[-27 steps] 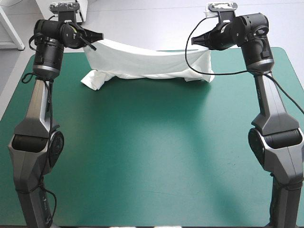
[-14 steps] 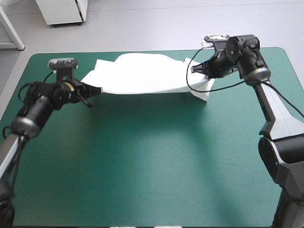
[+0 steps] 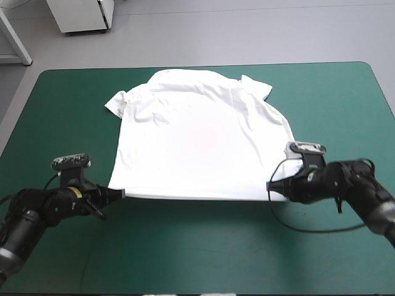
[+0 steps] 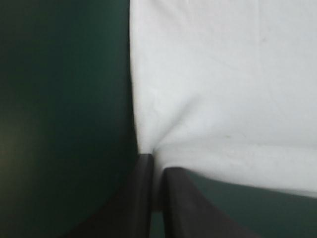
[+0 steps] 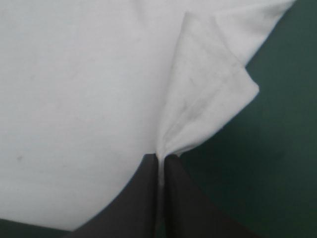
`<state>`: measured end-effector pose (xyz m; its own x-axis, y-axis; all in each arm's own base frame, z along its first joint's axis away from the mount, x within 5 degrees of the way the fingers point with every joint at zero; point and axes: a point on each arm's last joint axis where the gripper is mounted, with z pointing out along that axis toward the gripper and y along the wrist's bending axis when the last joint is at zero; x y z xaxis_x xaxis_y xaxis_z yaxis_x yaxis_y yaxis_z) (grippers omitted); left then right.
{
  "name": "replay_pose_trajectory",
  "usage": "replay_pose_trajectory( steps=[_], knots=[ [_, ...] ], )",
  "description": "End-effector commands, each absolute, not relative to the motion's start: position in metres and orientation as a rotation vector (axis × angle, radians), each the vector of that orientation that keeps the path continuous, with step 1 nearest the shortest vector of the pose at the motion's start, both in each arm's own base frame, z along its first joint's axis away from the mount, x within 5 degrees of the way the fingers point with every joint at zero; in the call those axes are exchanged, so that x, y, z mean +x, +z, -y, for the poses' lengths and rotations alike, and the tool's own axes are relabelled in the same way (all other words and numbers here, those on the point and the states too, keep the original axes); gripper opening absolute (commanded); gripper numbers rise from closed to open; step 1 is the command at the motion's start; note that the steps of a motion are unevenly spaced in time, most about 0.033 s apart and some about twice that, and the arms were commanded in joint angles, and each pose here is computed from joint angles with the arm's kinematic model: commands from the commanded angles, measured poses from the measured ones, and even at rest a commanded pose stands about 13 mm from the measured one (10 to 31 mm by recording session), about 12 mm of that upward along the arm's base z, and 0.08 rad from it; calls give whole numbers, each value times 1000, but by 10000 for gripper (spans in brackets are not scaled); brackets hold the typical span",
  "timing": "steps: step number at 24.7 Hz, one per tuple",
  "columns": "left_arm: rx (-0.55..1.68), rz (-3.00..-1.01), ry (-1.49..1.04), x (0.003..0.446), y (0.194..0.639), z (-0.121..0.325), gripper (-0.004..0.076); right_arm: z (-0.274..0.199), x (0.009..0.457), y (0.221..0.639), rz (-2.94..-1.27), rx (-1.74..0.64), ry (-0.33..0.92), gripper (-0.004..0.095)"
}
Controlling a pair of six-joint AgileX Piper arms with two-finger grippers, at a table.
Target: Fold the cloth
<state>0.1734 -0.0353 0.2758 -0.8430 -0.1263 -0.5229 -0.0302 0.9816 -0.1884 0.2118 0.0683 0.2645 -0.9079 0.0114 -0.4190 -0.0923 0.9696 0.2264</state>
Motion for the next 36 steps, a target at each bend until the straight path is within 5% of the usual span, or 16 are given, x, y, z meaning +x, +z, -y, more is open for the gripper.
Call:
replay_pose_trajectory(
  steps=[1,13,22,24,26,27,29,33,36],
  knots=[
    [-119,-2586,-294,145,281,35,-9,-60,177,273,-2631,-1,378,-15],
    [-90,-2765,-415,56,272,30,-9,-54,112,253,-2879,129,506,-15],
    [-18,-2746,-522,48,267,35,1,-55,109,253,-2906,135,537,-14],
    [11,-2742,-539,47,268,37,78,-55,107,252,-2931,131,536,32],
    [28,-2733,-620,46,270,42,252,-55,103,251,-2975,122,530,165],
    [22,-2726,-690,45,271,45,388,-55,101,252,-3002,116,529,300],
    [21,-2705,-751,45,277,49,512,-57,101,256,-2996,132,566,476],
    [55,-2595,-772,44,308,50,517,-62,113,297,-2850,101,641,518],
    [75,-2410,-563,48,348,37,487,-52,124,356,-2631,29,479,458]
  ],
)
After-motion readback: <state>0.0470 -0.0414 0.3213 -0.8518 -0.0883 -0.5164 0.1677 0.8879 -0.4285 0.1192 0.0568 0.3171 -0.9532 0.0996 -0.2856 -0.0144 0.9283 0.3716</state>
